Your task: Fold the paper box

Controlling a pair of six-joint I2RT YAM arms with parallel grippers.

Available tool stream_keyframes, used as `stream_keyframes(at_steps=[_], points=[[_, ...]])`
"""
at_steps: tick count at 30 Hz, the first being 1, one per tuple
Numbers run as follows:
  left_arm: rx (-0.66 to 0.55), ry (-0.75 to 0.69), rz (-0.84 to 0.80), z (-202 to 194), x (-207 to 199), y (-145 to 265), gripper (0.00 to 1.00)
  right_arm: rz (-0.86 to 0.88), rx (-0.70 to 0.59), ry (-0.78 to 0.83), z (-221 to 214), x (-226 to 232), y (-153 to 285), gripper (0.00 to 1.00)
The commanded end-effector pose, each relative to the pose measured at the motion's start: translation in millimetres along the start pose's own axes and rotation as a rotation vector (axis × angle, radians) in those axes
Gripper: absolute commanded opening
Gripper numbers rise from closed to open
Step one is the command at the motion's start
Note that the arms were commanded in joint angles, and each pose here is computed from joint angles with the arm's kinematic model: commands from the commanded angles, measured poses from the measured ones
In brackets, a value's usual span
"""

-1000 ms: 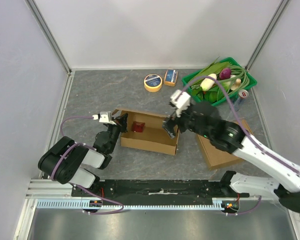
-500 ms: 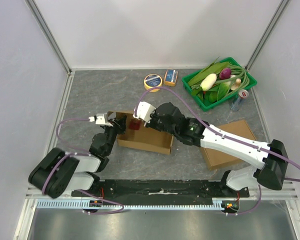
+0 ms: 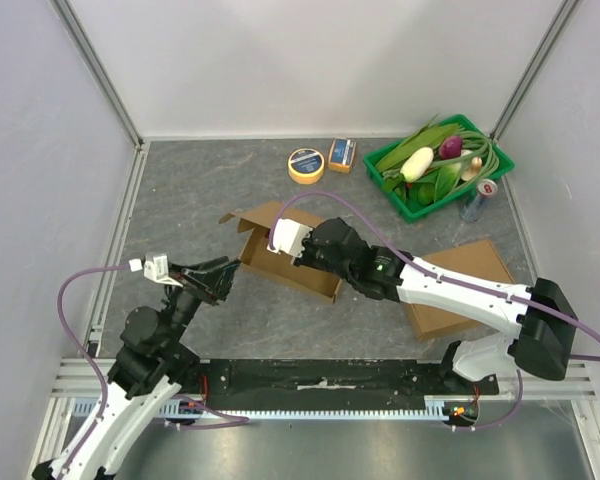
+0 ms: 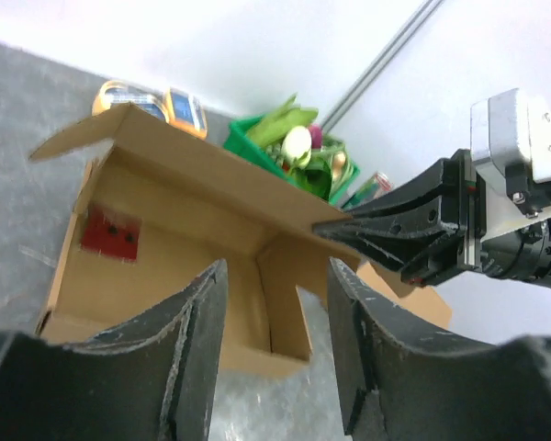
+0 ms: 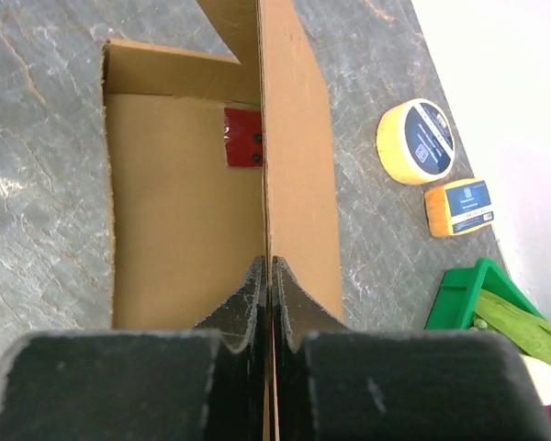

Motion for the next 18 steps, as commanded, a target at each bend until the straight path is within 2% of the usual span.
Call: stream_keyframes(at_steps=[1,3,5,6,7,8,10,12,13,14,15,16,17,18], points=[[0.125,0.103,0.116,2,1,27,0.53,0.009,-0.022,-0.028,-4,2,9,0.09],[0.054,0.049,0.036,22,-9,19,0.56,0.045,-0.014,-0.033,-12,9,10,0.19],[0.058,0.029,0.045,41,-19,-3,0.59,0.076,-0.004,-0.042,-19,18,13,0.25],[0.075,0.017,0.071,47,-21,-12,0.59,0.089,0.001,-0.05,-21,21,13,0.27],[0.21,-0.001,0.14,34,-18,-34,0.59,0.109,0.006,-0.061,-23,25,13,0.29],[0.208,0.001,0.151,50,-26,-46,0.58,0.123,0.024,-0.081,-30,30,12,0.31],[0.299,-0.027,0.161,44,-27,-71,0.54,0.145,0.035,-0.11,-37,38,11,0.34],[0.394,-0.039,0.12,28,-28,-103,0.48,0.153,0.06,-0.185,-51,46,10,0.46],[0.424,-0.05,0.1,20,-26,-110,0.4,0.138,0.067,-0.212,-56,47,10,0.52],[0.477,-0.049,0.096,3,-21,-122,0.38,0.117,0.099,-0.302,-66,52,11,0.65],[0.513,-0.05,0.087,-7,-18,-125,0.35,0.11,0.116,-0.352,-70,53,11,0.71],[0.54,-0.056,0.093,-18,-13,-127,0.31,0.115,0.137,-0.396,-74,55,13,0.74],[0.557,-0.055,0.095,-33,-7,-125,0.3,0.12,0.152,-0.444,-77,57,15,0.8],[0.576,-0.053,0.095,-46,-2,-125,0.29,0.131,0.16,-0.54,-75,59,22,0.82]])
Point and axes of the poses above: each gripper's point midway between its finger pads, its own y axis back along the fingers, its own x axis along the line the jaws close on, z = x × y, the point moved 10 cm from there along y, back along the fingers, and after that the axes turned 11 degrees about -y, right-handed, at the moved point
